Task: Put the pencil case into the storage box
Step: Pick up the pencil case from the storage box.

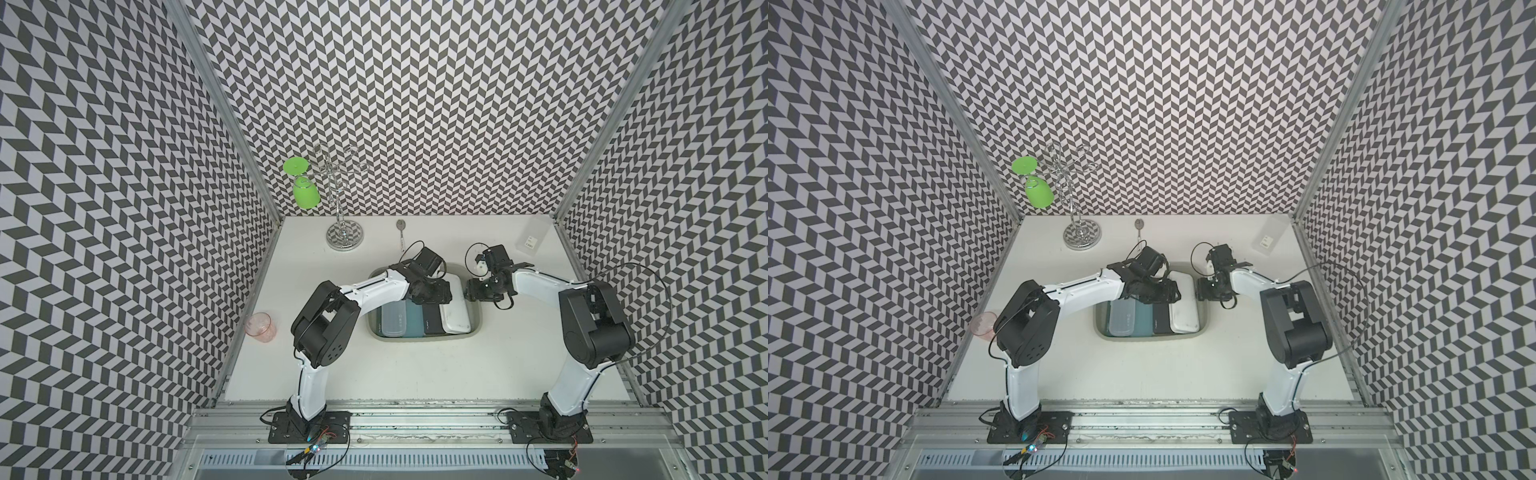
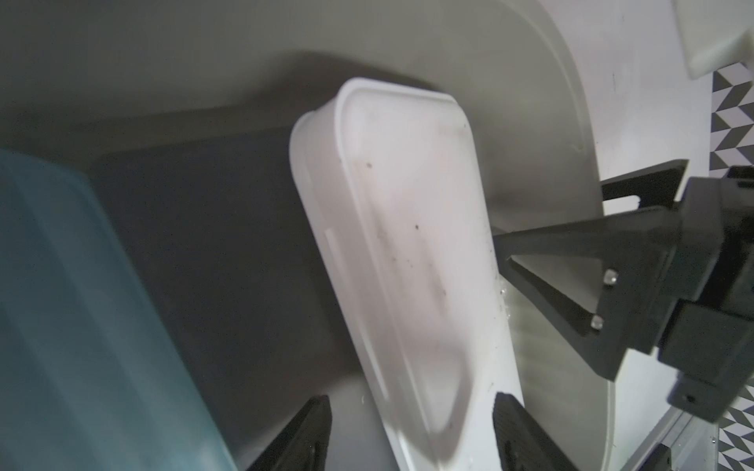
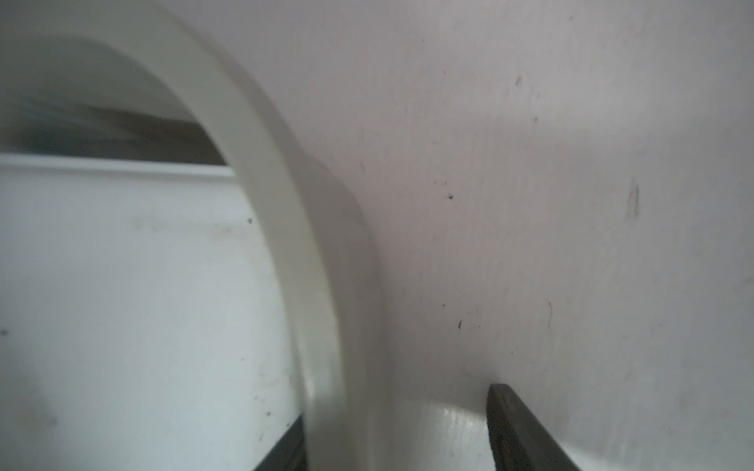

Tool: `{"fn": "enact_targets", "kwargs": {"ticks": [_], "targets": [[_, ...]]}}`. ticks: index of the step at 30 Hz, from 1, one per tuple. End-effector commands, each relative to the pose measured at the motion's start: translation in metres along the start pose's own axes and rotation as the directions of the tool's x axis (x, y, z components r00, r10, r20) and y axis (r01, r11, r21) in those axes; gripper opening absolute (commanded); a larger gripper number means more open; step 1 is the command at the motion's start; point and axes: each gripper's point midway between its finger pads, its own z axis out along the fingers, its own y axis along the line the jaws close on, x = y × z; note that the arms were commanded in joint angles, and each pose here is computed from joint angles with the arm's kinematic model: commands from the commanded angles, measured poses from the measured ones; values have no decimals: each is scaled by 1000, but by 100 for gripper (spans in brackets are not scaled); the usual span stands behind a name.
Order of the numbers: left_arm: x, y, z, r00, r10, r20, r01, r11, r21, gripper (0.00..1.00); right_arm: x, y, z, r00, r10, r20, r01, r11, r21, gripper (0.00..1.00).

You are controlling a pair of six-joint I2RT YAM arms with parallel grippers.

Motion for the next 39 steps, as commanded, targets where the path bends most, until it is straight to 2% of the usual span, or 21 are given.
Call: {"fn": "enact_targets", "kwargs": {"ticks": [1, 12, 19, 22, 32, 37, 39], "targets": [[7, 8, -2, 1000, 11, -6, -11, 999, -31, 71, 12, 0, 9, 999, -7, -49, 8, 1000, 8, 62], [10, 6, 18, 1000, -10, -4, 10, 1000, 4, 71, 21, 17, 12, 997, -34, -64, 33, 999, -21, 62], [12, -24, 13, 999, -31, 12, 28, 985, 172, 71, 27, 27, 14, 997, -30, -73, 27, 998, -50, 61], [14, -24, 11, 999, -29, 14, 26, 982, 188, 70, 26, 30, 13, 997, -25, -68, 20, 998, -63, 61], [18, -12, 4, 1000, 1, 19, -3, 992, 125, 52, 27, 34, 12, 998, -2, -61, -3, 996, -89, 62], [16, -13, 3, 1000, 16, 26, -19, 992, 126, 35, 25, 34, 9, 999, -2, -50, -3, 996, -88, 61], [14, -15, 1, 999, 21, 30, -25, 991, 129, 34, 25, 34, 8, 999, -1, -48, -3, 996, -89, 62]]}}
